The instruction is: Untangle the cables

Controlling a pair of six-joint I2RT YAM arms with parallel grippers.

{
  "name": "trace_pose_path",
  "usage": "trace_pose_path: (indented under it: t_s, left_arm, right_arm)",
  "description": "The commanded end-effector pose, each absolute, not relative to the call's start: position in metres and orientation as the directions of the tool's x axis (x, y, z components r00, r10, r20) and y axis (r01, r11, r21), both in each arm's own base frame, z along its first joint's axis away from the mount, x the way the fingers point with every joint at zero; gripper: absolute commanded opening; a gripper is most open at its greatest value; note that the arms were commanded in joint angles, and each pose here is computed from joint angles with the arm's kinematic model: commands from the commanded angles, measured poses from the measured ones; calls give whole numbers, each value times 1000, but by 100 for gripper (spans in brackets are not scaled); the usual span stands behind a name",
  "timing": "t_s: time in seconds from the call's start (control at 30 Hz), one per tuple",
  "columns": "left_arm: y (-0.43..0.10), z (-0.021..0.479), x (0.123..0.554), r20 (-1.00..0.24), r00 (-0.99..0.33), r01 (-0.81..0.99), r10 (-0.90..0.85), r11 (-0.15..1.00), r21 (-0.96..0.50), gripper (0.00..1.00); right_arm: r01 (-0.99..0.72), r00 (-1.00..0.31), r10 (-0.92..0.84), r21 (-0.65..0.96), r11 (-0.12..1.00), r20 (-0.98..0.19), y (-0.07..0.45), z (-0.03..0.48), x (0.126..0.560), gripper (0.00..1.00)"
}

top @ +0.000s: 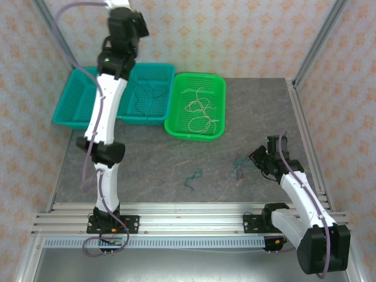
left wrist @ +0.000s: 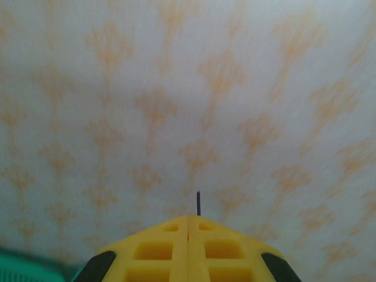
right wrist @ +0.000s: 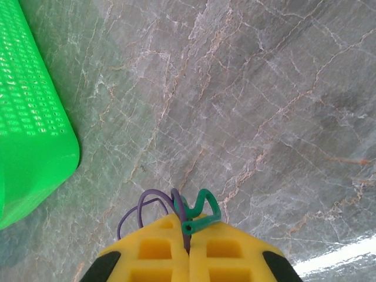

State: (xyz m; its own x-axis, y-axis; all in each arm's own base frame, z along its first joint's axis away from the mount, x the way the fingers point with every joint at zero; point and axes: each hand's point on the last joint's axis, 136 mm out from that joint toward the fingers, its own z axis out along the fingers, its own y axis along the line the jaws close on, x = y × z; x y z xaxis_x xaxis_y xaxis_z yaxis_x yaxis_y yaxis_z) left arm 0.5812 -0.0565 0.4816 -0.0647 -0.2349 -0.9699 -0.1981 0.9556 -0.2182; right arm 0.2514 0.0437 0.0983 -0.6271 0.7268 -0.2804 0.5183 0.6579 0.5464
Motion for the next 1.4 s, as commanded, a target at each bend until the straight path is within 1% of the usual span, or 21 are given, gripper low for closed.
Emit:
trace_pose_path:
  t_s: [0.0, 0.03, 0.1, 0.17, 0.27, 0.3, 0.37, 0.43, 0.5, 0.57, 0.63, 0.8, 0.9, 1.0, 1.1, 1.17, 1.2, 1.27, 1.3, 1.33, 1.37]
  left_arm:
    - [-32, 368, 616, -907, -292, -309, -303, 927, -210, 0]
    - [-30, 351, 623, -893, -319, -315, -318, 924, -217, 5]
    - [-28, 314, 633, -851, -393, -315, -347, 921, -230, 32]
    - [-30, 290, 634, -817, -452, -315, -358, 921, -230, 53]
    - [-32, 281, 625, -789, -502, -309, -354, 926, -218, 74]
    - [-31, 283, 621, -782, -510, -308, -359, 925, -223, 80]
    - [-29, 288, 611, -759, -526, -306, -383, 918, -251, 83]
    - [-29, 291, 602, -736, -539, -305, -410, 909, -283, 94]
    - [-34, 284, 594, -678, -567, -296, -468, 884, -362, 97]
    - [-42, 269, 589, -591, -610, -289, -528, 842, -455, 96]
    - [-48, 244, 581, -469, -666, -339, -581, 795, -503, 81]
    - [-54, 167, 548, -134, -734, -545, -665, 696, -467, 66]
    - [-68, 143, 539, 16, -720, -604, -694, 616, -506, 68]
    - [-87, 147, 545, 106, -703, -607, -703, 515, -605, 75]
    - [-82, 155, 546, 102, -683, -623, -724, 503, -600, 86]
    - [-81, 161, 548, 93, -678, -617, -729, 496, -610, 90]
    - [-82, 163, 550, 101, -675, -616, -731, 482, -624, 88]
    - [-85, 169, 553, 126, -666, -614, -735, 444, -653, 40]
    - [-83, 169, 553, 131, -658, -622, -741, 438, -649, 22]
    - [-81, 171, 553, 126, -654, -623, -746, 437, -649, 6]
    - [-79, 172, 553, 125, -652, -625, -748, 437, -647, 3]
  right_arm:
    - [508, -660, 705, 538, 673, -260, 48, 101, 243, 0]
    - [507, -665, 702, 537, 675, -255, 48, 102, 242, 0]
    - [501, -673, 696, 538, 678, -251, 50, 104, 240, 0]
    - [500, -668, 700, 544, 673, -252, 50, 106, 240, 0]
    - [496, -658, 709, 563, 661, -252, 52, 109, 243, 0]
    - [495, -656, 712, 568, 657, -251, 52, 110, 244, 0]
    - [494, -655, 714, 575, 652, -248, 54, 112, 245, 0]
    - [491, -654, 714, 579, 651, -249, 54, 113, 246, 0]
    - [487, -655, 714, 585, 648, -246, 56, 114, 246, 0]
    - [487, -655, 717, 591, 643, -239, 57, 114, 247, 0]
    - [486, -654, 719, 599, 637, -235, 58, 116, 247, 0]
    - [474, -649, 722, 616, 629, -239, 60, 122, 247, 0]
    - [467, -648, 721, 619, 631, -247, 59, 125, 246, 0]
    - [464, -649, 720, 621, 632, -247, 60, 125, 245, 0]
    - [461, -652, 717, 621, 634, -248, 60, 126, 243, 0]
    - [460, -652, 715, 619, 637, -251, 60, 125, 242, 0]
    - [459, -652, 715, 618, 638, -254, 59, 125, 241, 0]
    - [459, -649, 715, 616, 640, -260, 58, 125, 240, 0]
    - [460, -648, 716, 615, 641, -261, 58, 124, 240, 0]
    - [461, -647, 717, 615, 640, -260, 58, 124, 240, 0]
    - [462, -648, 717, 616, 638, -257, 58, 123, 239, 0]
